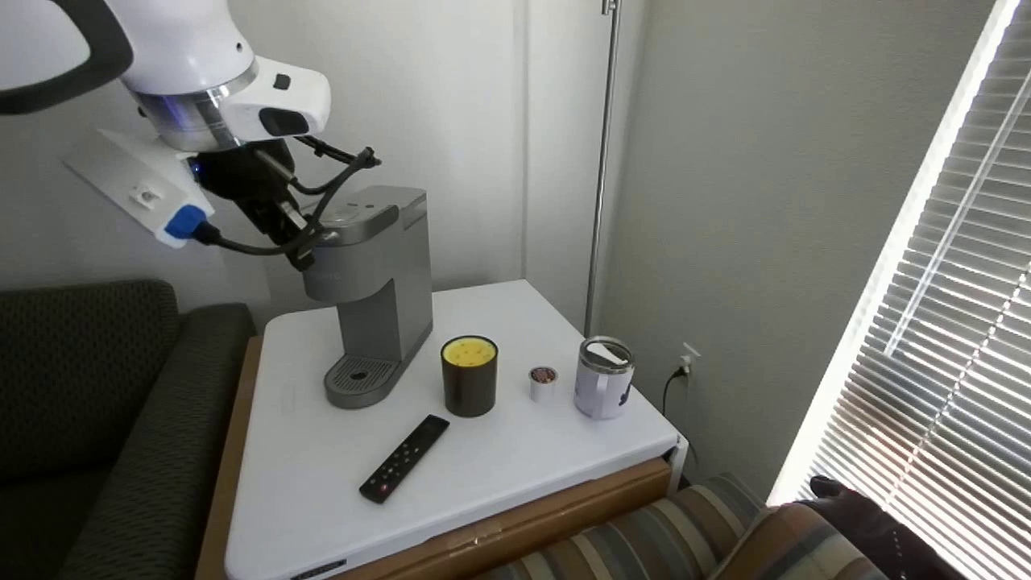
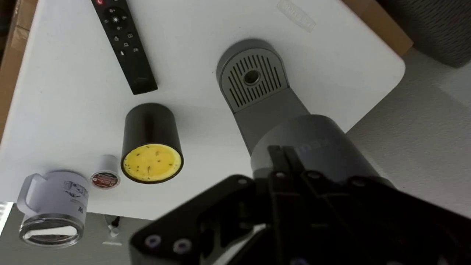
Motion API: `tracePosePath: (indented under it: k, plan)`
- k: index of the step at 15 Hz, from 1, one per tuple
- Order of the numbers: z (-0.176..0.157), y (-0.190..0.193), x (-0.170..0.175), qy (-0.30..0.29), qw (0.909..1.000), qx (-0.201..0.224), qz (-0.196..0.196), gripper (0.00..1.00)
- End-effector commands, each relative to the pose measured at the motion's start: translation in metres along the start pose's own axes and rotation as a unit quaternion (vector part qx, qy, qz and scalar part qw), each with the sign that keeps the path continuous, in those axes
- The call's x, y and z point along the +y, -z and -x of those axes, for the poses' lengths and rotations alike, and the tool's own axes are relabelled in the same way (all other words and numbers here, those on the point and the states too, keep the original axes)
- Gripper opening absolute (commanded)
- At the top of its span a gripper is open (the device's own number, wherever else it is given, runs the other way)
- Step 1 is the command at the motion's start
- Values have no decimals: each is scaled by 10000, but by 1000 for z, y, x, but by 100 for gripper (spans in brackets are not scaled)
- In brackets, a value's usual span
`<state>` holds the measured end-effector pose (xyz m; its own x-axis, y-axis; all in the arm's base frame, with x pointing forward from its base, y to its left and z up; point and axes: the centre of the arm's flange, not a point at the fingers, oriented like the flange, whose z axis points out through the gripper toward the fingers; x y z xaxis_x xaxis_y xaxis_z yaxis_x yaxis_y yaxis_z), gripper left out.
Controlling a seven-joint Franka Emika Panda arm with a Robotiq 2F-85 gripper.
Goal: Open the coffee machine chamber
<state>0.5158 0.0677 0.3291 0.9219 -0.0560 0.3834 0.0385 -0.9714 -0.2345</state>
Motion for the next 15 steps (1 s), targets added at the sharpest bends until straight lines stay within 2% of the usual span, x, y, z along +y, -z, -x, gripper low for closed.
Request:
tracePosePath:
  k: [1,4,6,11,15]
  plan:
    - [-8,-29,4,-352,9992,163,32,0]
    - [-10,-42,4,-637,9979,147,31,0]
    - [-12,-49,1,-947,9954,85,-137,0]
    - [-21,-49,-7,-1812,9813,334,-563,0]
    - [-21,-42,-6,-2123,9748,423,-546,0]
